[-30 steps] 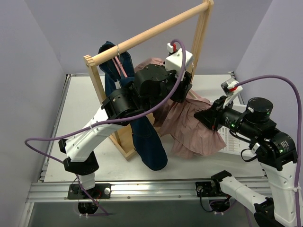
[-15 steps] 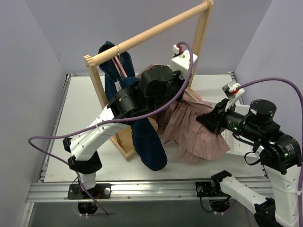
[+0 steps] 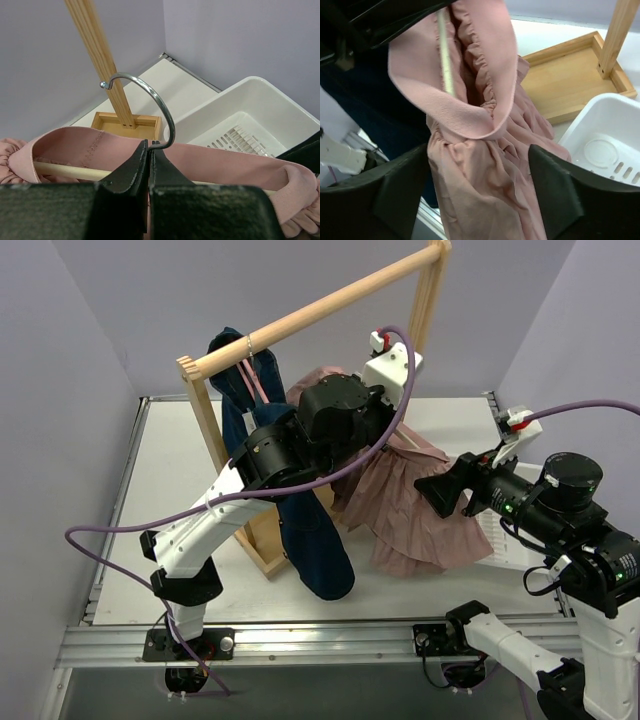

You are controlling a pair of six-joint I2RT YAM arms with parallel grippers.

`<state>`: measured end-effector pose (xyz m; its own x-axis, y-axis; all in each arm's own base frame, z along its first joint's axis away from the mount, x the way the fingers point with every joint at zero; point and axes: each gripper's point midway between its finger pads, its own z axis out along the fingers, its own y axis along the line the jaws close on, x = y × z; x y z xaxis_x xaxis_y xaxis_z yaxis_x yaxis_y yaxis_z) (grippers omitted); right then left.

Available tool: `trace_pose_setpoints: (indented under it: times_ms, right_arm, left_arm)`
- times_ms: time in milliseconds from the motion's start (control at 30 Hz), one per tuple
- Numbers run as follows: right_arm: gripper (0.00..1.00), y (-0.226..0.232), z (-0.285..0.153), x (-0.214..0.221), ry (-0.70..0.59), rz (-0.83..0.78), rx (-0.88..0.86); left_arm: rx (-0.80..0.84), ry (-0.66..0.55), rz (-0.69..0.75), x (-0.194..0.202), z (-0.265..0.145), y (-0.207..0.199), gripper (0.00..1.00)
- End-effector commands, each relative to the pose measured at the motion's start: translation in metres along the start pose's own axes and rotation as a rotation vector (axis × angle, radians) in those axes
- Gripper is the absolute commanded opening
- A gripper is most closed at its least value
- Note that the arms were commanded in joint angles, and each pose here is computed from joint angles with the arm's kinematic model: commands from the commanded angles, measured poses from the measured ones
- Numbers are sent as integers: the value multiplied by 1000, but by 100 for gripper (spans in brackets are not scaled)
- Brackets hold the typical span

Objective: Remove the skirt from the hanger

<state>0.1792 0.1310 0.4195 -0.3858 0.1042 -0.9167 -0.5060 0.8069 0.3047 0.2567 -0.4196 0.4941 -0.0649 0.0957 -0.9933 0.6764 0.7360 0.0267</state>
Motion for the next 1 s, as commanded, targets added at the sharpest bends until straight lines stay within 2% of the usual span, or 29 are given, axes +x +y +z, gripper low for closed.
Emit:
trace_pose_setpoints:
  times_ms: [0, 133, 167, 300, 400, 500, 600, 867, 967]
  right_arm:
    - [77, -6, 0, -22, -96, 149, 73]
    - [98, -2, 3, -25, -84, 232, 70]
    - [100, -1, 3, -24, -78, 235, 66]
    - [100, 7, -8, -39, -159, 227, 30]
    - [100, 14, -29, -60, -279, 256, 10]
    - [100, 23, -38, -73, -299, 275, -15]
    - [96, 25, -23, -69, -213, 258, -22]
    - [78, 25, -11, -74, -169, 195, -29]
    - [75, 25, -4, -73, -145, 186, -31]
  left_arm:
    - [-41, -158, -16, -53, -19, 16, 2]
    - [-60, -167, -4, -56, -21, 21, 2]
    - [-63, -167, -6, -56, -22, 21, 2]
    - [-64, -154, 3, -51, -20, 21, 2]
    - [-64, -145, 3, -48, -18, 20, 2]
    - [-62, -136, -1, -45, -17, 19, 2]
    - [-60, -130, 2, -43, -14, 18, 2]
    - [-59, -123, -4, -41, -14, 17, 2]
    - [-60, -122, 0, -41, -14, 18, 2]
